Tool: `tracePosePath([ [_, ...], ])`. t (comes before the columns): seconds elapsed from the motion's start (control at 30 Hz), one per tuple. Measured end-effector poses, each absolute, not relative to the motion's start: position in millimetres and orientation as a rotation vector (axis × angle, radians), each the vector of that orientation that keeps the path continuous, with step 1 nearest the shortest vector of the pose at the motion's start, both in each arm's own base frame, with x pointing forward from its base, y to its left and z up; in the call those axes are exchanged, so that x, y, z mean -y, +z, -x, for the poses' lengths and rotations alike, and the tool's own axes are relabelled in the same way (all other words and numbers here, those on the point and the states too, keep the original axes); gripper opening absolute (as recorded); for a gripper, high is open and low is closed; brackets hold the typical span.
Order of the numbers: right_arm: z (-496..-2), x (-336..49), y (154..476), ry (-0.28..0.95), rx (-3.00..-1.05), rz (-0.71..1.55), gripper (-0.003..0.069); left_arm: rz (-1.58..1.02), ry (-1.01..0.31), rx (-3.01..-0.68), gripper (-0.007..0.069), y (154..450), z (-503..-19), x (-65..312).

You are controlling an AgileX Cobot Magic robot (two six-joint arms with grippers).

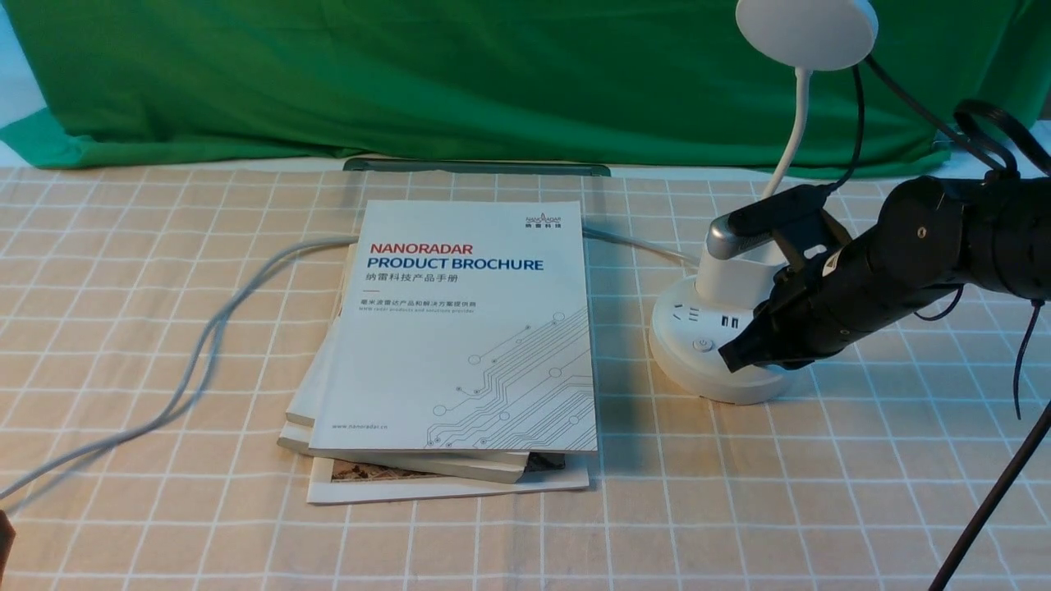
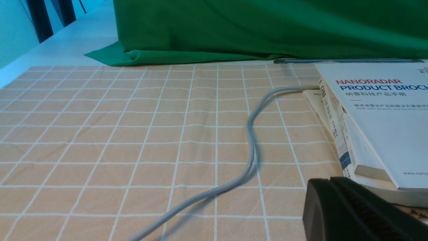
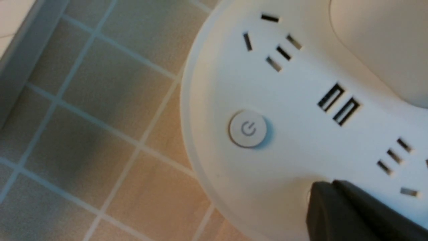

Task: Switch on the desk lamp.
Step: Use the right arm to press the button switch on the lamp holder

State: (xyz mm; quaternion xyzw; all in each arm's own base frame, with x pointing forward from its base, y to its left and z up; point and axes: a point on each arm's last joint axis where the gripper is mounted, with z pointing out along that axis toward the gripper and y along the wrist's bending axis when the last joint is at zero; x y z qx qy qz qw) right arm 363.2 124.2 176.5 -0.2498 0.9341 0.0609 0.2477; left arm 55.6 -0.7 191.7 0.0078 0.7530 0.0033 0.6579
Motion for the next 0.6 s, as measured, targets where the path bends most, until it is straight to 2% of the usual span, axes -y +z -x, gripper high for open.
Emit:
tracePosePath([
  [0.3, -363, -124, 191, 0.163, -2.484, 0.661, 0.0030, -0.018, 0.008, -1.705, 0.0021, 192, -56, 1],
  [0.6, -366, -125, 178, 0.159, -2.512, 0.666, 0.0030, -0.018, 0.008, -1.705, 0.0021, 192, -56, 1],
])
